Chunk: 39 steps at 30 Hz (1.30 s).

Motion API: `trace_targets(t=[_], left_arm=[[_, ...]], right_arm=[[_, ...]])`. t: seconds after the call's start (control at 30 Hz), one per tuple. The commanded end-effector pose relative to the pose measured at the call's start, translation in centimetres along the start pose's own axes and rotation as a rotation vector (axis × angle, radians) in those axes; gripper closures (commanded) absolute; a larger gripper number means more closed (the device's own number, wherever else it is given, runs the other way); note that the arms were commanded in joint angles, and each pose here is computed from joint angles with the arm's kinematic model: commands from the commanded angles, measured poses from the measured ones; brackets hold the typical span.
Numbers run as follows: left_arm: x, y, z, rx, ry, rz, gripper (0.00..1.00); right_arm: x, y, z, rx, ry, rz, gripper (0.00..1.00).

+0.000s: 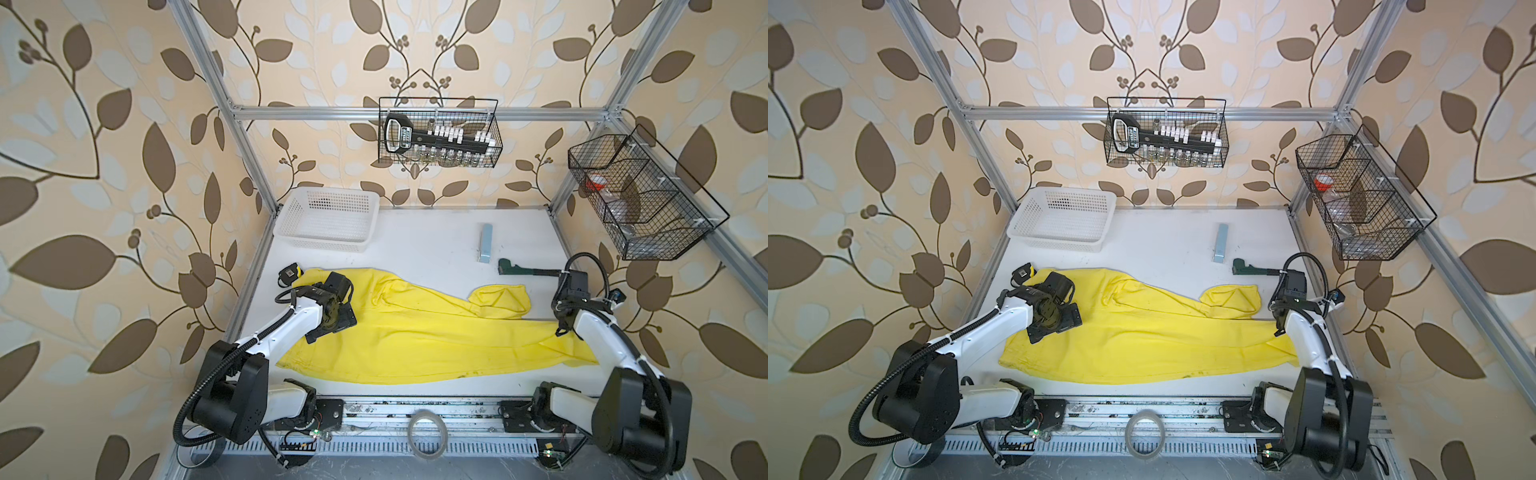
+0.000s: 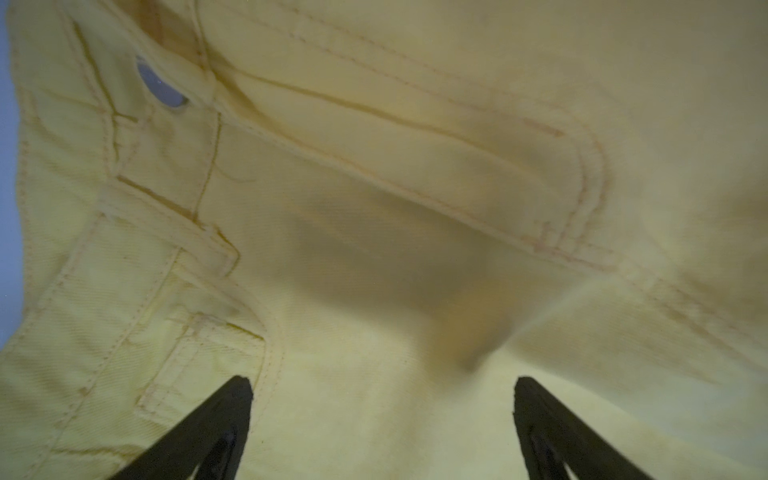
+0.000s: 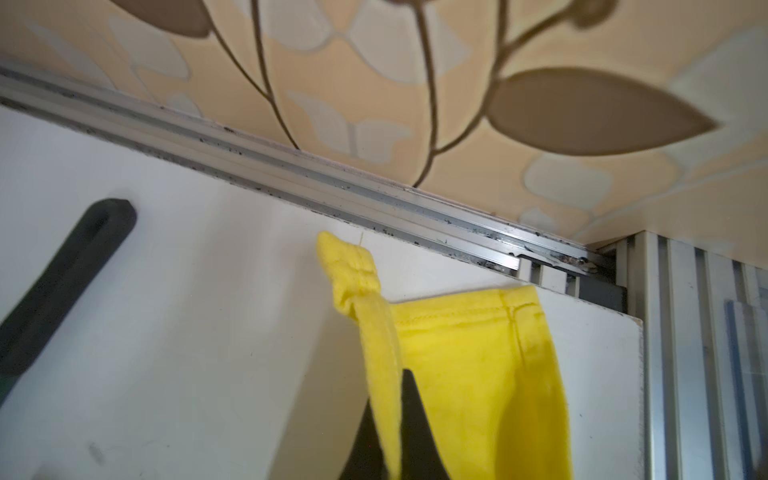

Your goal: Fold and stack the trousers

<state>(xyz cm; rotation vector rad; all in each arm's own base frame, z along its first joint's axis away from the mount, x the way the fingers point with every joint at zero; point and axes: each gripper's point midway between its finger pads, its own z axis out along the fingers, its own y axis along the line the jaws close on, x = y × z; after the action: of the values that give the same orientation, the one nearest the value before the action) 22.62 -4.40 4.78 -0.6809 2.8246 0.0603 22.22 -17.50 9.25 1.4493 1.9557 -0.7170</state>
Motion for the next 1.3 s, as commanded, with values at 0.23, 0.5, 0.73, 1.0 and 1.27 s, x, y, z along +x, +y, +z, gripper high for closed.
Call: trace_targets(t=[0.23, 0.5, 0.73, 1.0, 1.27], left_arm=[[-0.5, 0.4, -1.1, -0.018, -0.036, -0.008, 0.01], [-0.8, -2.1, -3.6, 0.107, -0.046, 0.007, 0.01], [0.4, -6.6, -5.4, 0.174, -0.047, 0.116, 0.01], [1.6, -8.2, -2.6, 0.153, -0.006, 0.156, 0.01], [1.0, -6.7, -1.3, 0.057, -0.039, 0.15, 0.01]], right_arm=[[0.7, 4.5, 2.9, -0.041, 0.044, -0.021, 0.75], [-0.9, 0.7, 1.2, -0.123, 0.087, 0.036, 0.41], [2.4, -3.0, -0.8, -0.189, 0.22, 0.176, 0.4], [9.3, -3.7, -1.9, -0.237, 0.356, 0.184, 0.75], [13.8, -6.2, 0.3, -0.113, 0.455, 0.21, 0.7]])
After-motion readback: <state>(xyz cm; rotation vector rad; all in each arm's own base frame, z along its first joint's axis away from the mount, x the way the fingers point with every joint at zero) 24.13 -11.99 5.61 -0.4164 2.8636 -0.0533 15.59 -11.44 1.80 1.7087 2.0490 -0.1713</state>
